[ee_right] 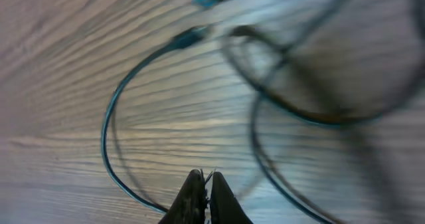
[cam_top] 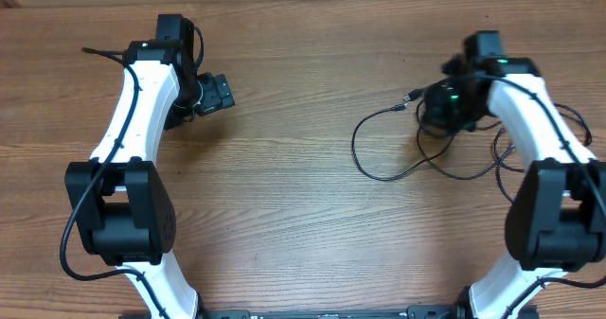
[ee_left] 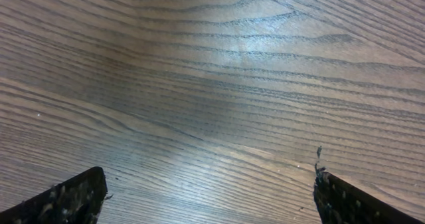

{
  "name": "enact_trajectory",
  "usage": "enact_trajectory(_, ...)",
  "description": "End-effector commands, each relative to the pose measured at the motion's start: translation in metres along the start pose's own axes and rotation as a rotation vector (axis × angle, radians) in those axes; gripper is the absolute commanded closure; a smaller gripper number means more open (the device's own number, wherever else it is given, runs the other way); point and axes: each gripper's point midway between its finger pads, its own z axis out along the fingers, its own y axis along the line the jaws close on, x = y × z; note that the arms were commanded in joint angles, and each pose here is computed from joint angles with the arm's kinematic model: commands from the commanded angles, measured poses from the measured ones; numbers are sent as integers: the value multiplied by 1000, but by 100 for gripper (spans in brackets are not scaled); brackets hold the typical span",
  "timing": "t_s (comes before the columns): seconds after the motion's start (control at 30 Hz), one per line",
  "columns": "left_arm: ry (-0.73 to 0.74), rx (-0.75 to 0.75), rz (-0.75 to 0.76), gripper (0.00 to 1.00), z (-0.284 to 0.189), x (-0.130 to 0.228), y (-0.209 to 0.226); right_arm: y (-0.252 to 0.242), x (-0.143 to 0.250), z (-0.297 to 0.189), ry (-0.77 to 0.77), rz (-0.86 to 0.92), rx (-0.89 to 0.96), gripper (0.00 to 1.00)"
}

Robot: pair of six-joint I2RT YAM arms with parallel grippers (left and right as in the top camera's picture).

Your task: Untangle cables

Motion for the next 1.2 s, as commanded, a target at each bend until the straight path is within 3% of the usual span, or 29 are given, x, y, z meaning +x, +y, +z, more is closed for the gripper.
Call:
enact_trajectory(0.0, -11, -4, 19, 1, -2, -2, -2, -9, -4, -13, -13, 73, -57, 96)
enact_trajectory(0.73, -11, -4, 19, 0, -2, -2, -2, -178, 27, 12, -93, 464, 114, 91)
enact_trajectory(0.97, -11, -4, 19, 0, -2, -2, -2, -176, 27, 11, -92, 477, 74, 88)
enact_trajectory(1.17, -11, -4, 19, 0, -2, -2, -2, -121, 23, 4, -36, 431, -187, 91)
